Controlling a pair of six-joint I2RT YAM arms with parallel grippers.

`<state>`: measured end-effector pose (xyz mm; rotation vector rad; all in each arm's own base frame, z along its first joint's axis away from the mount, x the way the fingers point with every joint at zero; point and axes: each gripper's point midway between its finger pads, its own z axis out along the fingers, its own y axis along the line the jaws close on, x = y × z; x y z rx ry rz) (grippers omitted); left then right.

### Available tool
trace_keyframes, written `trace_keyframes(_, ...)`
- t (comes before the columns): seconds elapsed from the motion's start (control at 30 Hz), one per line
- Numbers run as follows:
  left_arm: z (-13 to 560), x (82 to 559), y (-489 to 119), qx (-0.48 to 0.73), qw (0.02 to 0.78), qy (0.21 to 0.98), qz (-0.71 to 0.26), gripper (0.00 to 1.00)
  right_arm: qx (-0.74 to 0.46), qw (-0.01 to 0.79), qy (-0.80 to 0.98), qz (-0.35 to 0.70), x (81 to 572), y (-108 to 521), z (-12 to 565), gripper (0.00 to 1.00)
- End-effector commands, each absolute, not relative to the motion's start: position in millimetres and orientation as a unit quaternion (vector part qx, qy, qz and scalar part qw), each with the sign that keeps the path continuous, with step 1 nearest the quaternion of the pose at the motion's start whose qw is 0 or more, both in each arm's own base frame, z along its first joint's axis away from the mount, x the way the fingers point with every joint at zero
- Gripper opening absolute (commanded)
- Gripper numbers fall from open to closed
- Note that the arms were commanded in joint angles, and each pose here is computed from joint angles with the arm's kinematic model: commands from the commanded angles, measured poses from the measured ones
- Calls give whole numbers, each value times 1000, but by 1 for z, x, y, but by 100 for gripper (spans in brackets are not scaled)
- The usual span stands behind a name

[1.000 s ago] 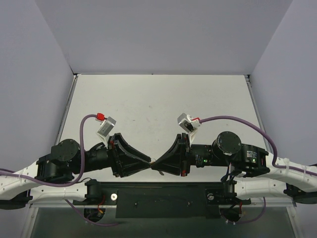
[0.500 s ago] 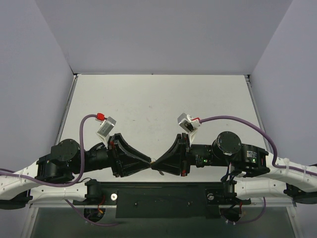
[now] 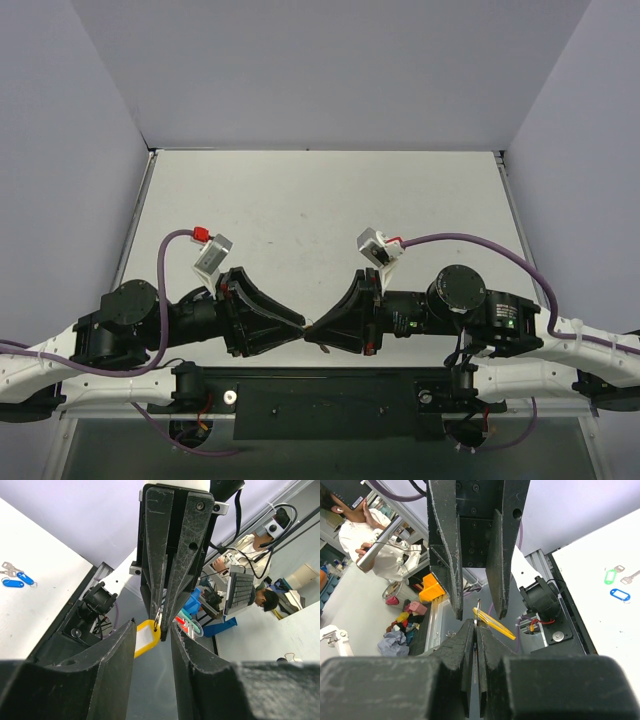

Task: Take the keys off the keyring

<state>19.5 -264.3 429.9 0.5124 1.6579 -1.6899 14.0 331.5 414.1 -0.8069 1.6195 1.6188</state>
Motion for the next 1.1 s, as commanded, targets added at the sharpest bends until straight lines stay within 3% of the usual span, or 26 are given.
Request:
trace_keyframes(0.0, 467, 18, -257, 187, 373, 596, -686, 44, -309, 355, 601, 646, 10, 335, 429, 0)
trace_keyframes(0.17, 466, 18, -257, 187, 372, 597, -685, 41, -308, 355, 601, 646, 10, 335, 430, 0)
trace_keyframes(0.47, 457, 17, -265, 196, 361, 612, -676, 0, -307, 358, 599, 647, 10, 334, 432, 0)
trace_keyframes(0.67, 458, 21, -270, 190, 363, 621, -668, 0, -306, 359, 601, 646, 12, 335, 431, 0)
trace_keyframes(0.87, 464, 27, -270, 178, 373, 624, -663, 0, -303, 364, 597, 647, 12, 332, 432, 24)
trace_keyframes(1.07, 465, 34, -263, 157, 386, 624, -662, 0, -299, 370, 595, 647, 14, 329, 431, 26)
